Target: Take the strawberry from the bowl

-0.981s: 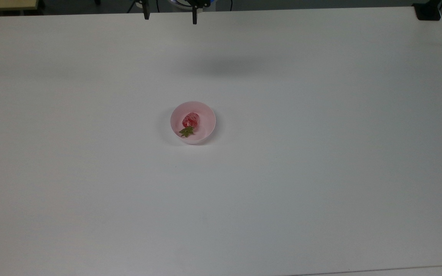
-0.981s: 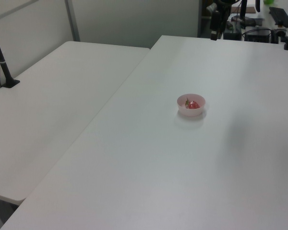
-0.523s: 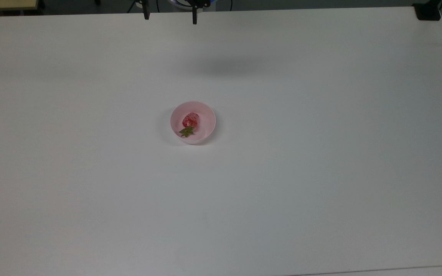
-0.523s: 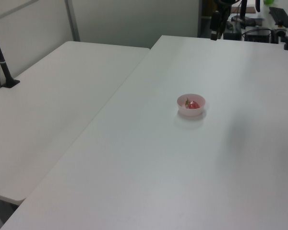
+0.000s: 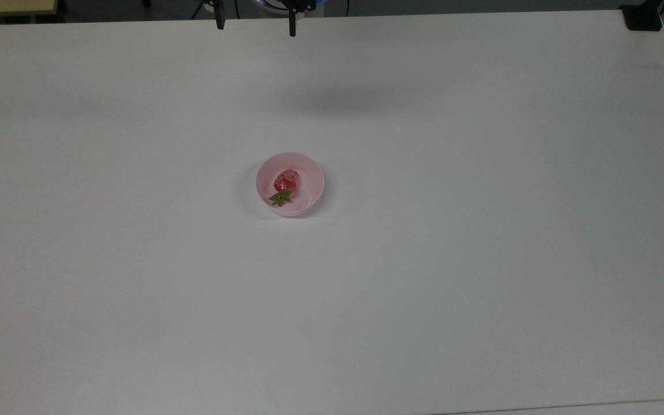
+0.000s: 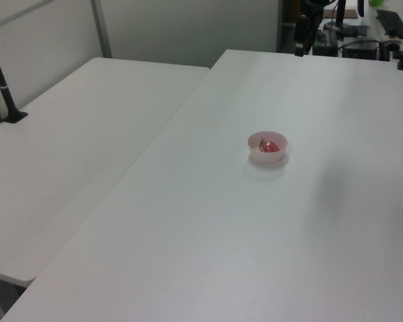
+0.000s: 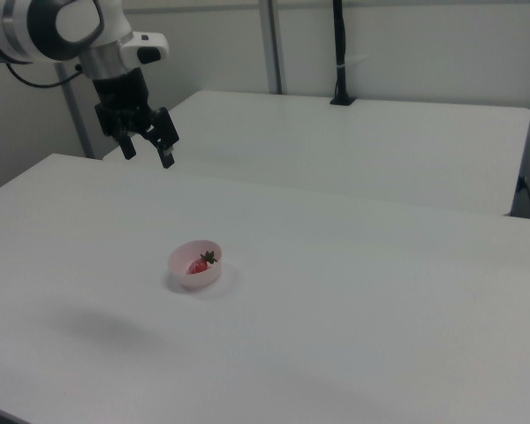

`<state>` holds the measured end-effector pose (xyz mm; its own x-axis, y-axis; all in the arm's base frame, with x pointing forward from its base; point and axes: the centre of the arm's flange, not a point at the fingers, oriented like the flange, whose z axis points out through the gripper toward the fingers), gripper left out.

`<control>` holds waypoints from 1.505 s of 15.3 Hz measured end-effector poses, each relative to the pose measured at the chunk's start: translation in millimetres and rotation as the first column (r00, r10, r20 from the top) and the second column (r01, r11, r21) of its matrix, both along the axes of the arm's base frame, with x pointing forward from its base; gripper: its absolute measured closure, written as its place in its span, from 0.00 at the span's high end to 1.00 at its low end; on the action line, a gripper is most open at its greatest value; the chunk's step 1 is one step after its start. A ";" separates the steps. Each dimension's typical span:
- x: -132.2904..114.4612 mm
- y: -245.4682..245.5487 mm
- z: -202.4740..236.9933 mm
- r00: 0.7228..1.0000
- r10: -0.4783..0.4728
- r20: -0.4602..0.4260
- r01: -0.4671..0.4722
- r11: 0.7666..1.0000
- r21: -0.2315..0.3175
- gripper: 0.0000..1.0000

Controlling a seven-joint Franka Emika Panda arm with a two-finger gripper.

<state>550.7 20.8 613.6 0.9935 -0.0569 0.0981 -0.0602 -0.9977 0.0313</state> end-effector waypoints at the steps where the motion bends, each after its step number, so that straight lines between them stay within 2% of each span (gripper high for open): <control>1: 0.2 0.0 -0.8 1.000 0.002 -0.002 -0.002 1.000 0.000 1.00; 3: 1.5 0.0 -4.8 1.000 0.023 -0.010 -0.023 1.000 -0.002 1.00; 5: 5.8 0.0 -16.7 0.995 0.090 -0.035 -0.090 0.996 -0.007 1.00; 8: 10.5 -2.6 -47.9 0.984 0.149 -0.100 -0.152 0.988 -0.029 1.00; 11: 16.8 -6.0 -97.7 0.975 0.148 -0.164 -0.161 0.984 -0.070 1.00; 13: 29.6 -6.0 -139.0 0.980 0.121 -0.161 -0.137 0.986 -0.091 0.99; 15: 44.3 -4.3 -175.2 0.984 0.093 -0.151 -0.108 0.990 -0.090 0.96; 17: 55.2 -2.9 -200.3 0.988 0.065 -0.143 -0.078 0.993 -0.087 0.78; 18: 58.3 -2.4 -208.8 0.988 0.056 -0.141 -0.069 0.994 -0.086 0.66; 19: 60.9 -1.6 -216.4 0.989 0.050 -0.141 -0.062 0.994 -0.085 0.59; 23: 71.5 9.9 -241.8 0.994 0.020 -0.110 -0.029 0.997 -0.075 0.61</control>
<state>622.1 30.7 371.9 0.9996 -0.0287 -0.0075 -0.0276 -0.9932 0.1127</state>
